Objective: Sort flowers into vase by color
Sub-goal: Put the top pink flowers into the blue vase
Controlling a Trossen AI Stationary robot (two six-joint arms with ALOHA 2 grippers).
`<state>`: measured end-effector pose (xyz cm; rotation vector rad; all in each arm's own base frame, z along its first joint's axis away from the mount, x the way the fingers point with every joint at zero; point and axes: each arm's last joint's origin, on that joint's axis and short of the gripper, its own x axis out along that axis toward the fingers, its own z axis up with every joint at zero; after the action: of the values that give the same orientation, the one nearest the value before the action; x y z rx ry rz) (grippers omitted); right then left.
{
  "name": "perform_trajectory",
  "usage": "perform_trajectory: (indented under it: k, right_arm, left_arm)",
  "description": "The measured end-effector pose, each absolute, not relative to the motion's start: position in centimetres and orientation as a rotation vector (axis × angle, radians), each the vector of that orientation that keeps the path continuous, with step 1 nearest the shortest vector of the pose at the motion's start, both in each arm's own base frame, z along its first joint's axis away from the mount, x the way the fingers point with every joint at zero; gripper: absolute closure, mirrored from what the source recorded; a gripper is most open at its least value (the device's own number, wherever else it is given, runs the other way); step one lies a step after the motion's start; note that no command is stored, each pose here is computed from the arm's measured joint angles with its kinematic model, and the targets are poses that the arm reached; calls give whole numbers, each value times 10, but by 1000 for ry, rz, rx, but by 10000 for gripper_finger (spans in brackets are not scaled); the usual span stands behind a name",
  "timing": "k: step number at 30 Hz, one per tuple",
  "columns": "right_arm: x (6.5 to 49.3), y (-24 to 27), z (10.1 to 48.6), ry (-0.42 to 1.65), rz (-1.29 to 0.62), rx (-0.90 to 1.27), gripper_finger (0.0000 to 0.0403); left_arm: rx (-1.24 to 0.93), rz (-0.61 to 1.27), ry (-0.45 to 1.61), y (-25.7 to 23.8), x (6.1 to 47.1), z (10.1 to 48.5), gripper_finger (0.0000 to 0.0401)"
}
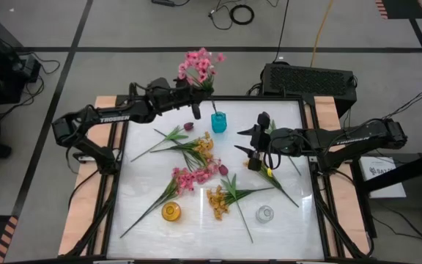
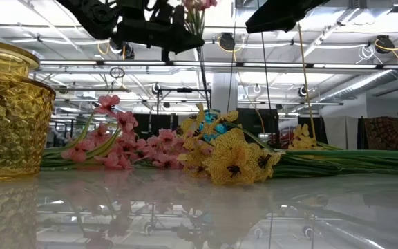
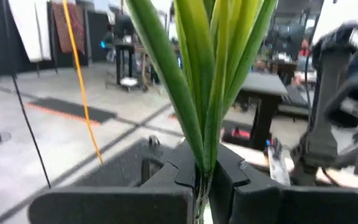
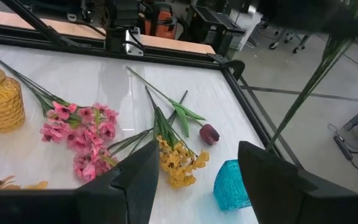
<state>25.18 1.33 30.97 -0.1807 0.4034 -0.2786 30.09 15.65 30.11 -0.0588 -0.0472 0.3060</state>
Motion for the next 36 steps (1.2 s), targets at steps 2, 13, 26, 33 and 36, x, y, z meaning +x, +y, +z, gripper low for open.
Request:
perform_trajectory:
  k: [2,13,26,33,36]
  right_arm:
    - [252,13,310,404,-278,-185,193]
    - [252,13,309,408,-276,-193,193]
    - [252,13,309,410,-276,-192,193]
    - [252,13,309,410,-276,-189,193]
    - [252,13,309,408,-279,-179,193]
  left_arm:
    - [-64,305,-33,158,304,295,383]
    - [-143,300,-40,163,315,279,383]
    - [-157,259,-4,165,320,268,375]
    - [-167,265,49,168,324,273,314]
    - [-180,267,78,168,325,274,293]
